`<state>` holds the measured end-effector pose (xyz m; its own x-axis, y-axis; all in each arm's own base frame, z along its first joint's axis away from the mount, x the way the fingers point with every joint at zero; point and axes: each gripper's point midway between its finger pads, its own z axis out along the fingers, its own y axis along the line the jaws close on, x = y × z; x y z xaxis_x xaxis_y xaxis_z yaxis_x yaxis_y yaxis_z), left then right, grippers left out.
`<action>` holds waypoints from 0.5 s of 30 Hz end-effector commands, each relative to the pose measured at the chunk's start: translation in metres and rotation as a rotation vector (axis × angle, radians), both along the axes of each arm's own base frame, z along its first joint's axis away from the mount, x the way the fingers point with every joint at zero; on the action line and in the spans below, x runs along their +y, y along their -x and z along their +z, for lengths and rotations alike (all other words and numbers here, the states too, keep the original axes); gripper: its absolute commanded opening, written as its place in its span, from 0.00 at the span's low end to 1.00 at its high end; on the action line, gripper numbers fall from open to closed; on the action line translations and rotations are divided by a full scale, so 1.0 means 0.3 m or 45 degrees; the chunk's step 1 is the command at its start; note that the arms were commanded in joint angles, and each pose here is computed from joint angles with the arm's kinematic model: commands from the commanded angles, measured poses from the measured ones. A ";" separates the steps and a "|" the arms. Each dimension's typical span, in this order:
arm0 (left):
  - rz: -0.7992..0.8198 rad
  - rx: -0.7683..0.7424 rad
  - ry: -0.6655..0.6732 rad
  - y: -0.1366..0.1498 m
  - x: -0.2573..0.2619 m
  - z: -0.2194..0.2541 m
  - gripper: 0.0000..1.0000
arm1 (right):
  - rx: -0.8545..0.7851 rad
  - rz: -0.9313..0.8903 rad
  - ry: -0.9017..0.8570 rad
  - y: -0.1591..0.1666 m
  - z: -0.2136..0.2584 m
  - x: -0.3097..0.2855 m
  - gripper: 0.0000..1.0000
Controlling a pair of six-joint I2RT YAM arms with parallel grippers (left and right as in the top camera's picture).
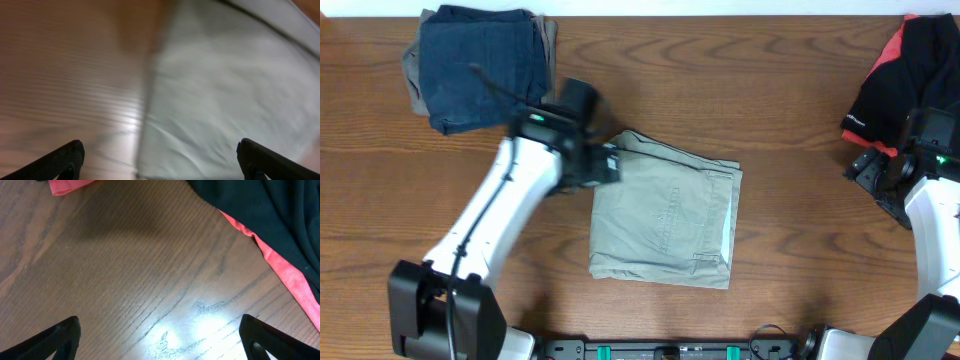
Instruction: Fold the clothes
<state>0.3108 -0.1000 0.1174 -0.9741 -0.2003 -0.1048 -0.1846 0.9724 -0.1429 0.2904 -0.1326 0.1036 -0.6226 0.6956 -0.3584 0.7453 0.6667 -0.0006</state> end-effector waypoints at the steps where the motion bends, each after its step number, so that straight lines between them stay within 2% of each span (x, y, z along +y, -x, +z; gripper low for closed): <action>1: 0.028 0.077 0.056 -0.011 0.107 -0.059 0.98 | -0.015 0.004 0.019 -0.002 0.020 -0.012 0.99; 7: -0.121 0.161 0.422 -0.002 0.097 -0.136 0.98 | -0.015 0.004 0.019 -0.002 0.020 -0.012 0.99; 15: -0.181 0.305 0.537 0.032 0.066 -0.263 0.98 | -0.015 0.004 0.019 -0.002 0.020 -0.012 0.99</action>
<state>0.3059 -0.0666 0.0456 -0.9784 -0.1197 0.1688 -0.1808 0.8913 -0.4158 0.2904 -0.1326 0.1036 -0.6226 0.6956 -0.3584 0.7453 0.6667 -0.0006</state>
